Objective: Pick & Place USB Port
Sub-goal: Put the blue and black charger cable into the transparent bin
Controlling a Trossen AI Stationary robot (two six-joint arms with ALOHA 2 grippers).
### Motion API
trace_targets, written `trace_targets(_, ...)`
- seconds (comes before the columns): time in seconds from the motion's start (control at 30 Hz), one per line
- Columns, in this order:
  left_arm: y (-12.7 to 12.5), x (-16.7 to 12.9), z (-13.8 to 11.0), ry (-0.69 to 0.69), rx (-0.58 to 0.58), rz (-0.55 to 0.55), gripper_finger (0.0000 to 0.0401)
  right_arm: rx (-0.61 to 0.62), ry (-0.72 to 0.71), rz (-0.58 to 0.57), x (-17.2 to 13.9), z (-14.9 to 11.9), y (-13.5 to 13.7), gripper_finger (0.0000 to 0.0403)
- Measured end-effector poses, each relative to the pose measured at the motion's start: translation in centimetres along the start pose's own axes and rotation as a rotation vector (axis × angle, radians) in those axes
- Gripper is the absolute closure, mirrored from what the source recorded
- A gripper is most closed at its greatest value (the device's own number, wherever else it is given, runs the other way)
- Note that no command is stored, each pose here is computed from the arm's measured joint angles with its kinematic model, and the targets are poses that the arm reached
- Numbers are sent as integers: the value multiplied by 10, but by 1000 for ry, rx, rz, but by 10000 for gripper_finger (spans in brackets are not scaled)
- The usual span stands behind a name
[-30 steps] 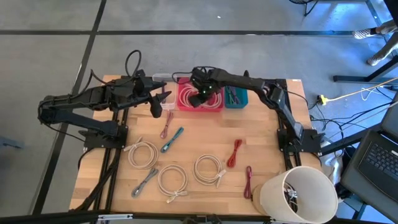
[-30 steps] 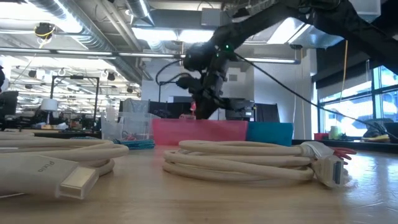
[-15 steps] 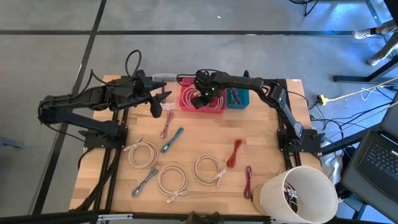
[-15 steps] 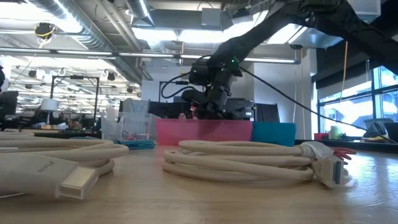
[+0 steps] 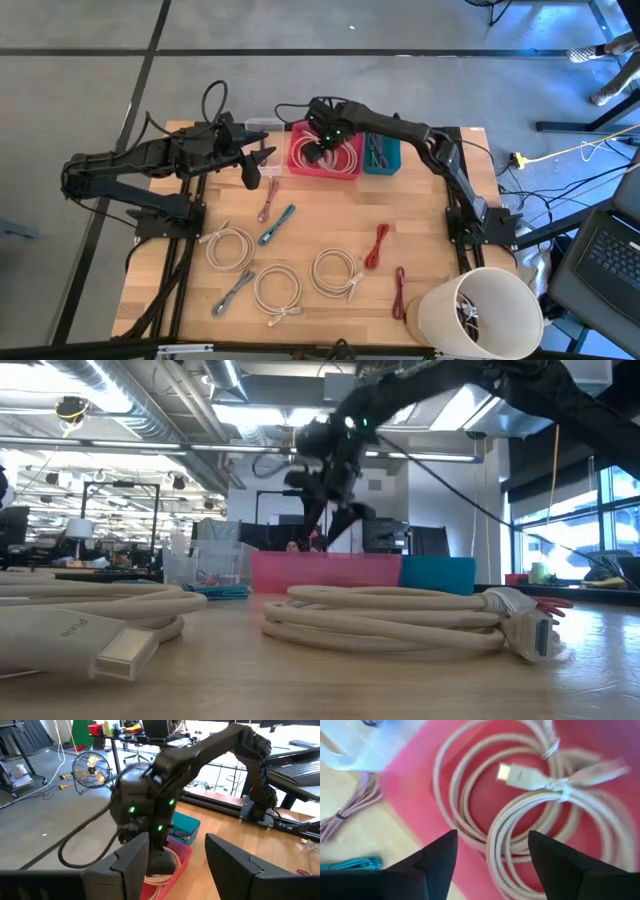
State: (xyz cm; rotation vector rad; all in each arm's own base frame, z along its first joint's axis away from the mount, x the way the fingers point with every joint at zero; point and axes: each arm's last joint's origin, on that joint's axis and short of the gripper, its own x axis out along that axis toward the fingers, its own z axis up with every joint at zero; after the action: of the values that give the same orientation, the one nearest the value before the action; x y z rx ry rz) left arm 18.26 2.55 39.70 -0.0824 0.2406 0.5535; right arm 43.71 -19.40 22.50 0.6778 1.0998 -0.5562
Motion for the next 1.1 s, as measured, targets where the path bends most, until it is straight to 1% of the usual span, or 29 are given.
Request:
trace_targets(0.07, 0, 0, 0, 0, 0, 0, 212, -49, -13, -39, -22, -3, 14, 158)
trace_targets(0.13, 0, 0, 0, 1, 0, 0, 212, -91, -36, -48, -45, -6, 31, 163)
trace_targets(0.23, 0, 0, 0, 3, 2, 0, 212, -169, -39, -61, -75, -22, 62, 173)
trace_targets(0.3, 0, 0, -1, 11, 5, 1, 212, -209, -20, -75, -91, -41, 81, 178)
trace_targets(0.37, 0, 0, -2, 19, 9, 0, 212, -217, -12, -74, -105, -64, 98, 183)
trace_targets(0.47, 1, -1, -3, 26, 13, -2, 212, -197, 49, -121, -119, -99, 117, 187)
trace_targets(0.6, 0, -1, -3, 27, 15, -6, 212, -135, 52, -201, -133, -142, 142, 188)
trace_targets(0.7, 1, -1, -3, 25, 30, 7, 212, -95, 35, -188, -138, -167, 162, 188)
trace_targets(0.8, 1, -1, -3, 25, 37, 5, 212, -37, 34, -178, -139, -188, 176, 188)
trace_targets(0.93, 1, -1, -3, 32, 43, 6, 212, 42, 41, -186, -137, -210, 187, 188)
trace_targets(1.1, 2, -2, -11, 102, 56, 14, 212, 115, 41, -204, -134, -230, 195, 188)
